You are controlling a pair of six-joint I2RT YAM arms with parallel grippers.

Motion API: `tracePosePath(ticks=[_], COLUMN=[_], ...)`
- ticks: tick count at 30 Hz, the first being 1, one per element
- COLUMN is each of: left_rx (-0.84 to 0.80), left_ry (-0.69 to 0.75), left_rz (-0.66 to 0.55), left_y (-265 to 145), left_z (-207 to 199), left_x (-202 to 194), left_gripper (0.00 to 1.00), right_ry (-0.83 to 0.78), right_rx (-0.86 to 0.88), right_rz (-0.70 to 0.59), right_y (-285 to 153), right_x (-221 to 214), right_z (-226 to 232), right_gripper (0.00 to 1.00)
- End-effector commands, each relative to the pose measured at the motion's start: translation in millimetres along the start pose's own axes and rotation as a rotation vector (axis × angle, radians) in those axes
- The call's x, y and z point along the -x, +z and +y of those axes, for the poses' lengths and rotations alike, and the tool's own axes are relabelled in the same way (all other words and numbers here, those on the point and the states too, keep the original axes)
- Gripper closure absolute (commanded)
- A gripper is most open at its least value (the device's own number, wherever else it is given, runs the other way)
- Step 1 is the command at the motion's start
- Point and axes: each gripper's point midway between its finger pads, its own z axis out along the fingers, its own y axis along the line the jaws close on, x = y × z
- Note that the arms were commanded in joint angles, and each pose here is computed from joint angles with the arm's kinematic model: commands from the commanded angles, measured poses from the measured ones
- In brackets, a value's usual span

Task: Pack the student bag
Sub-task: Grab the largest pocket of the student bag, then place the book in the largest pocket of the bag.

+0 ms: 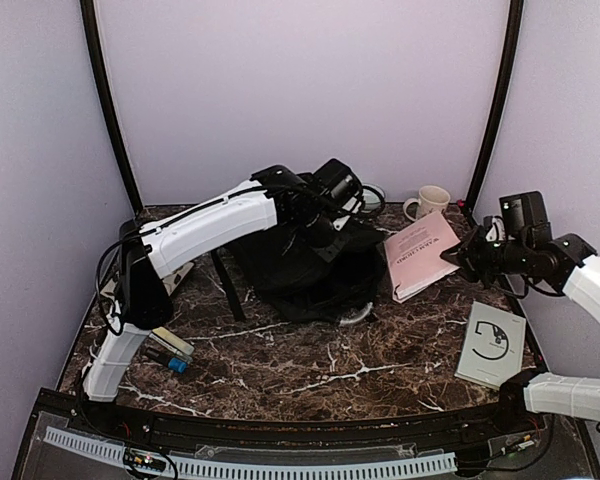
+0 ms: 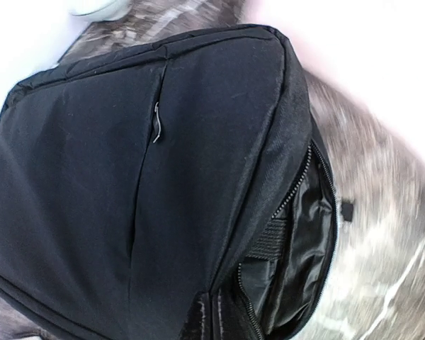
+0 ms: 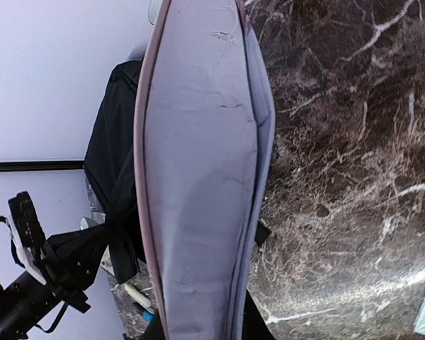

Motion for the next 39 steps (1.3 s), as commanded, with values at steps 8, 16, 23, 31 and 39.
tracePosePath(ticks=[8,16,23,31,39], left_rx=[-0.159,-0.302,-0.376,-0.453,-0.505], left_ry=[-0.382,-0.411,-0.413,-0.368,-0.373], left_rz=[-0.052,-0.183,-0.275,-0.335,-0.325], left_y=[-15,-43,-74,-104,-123], left_z=[22,8,5,-2,-10], left_x=[23,59,81,90,83], left_gripper=[1.0,1.0,1.0,1.0,1.0], right_ry=[0.141,0.123,0.079,-0.092,-0.127], right_rx=[0.276,0.387,0.503,0.563,0.595], right_rz=[0.109,0.189,0.321,0.341,0.44], right_y=[16,36,74,111,161], right_x=[-20,-28,-59,-58,-56], right_z=[31,50,66,92,113], right_gripper=[1.0,1.0,1.0,1.0,1.0])
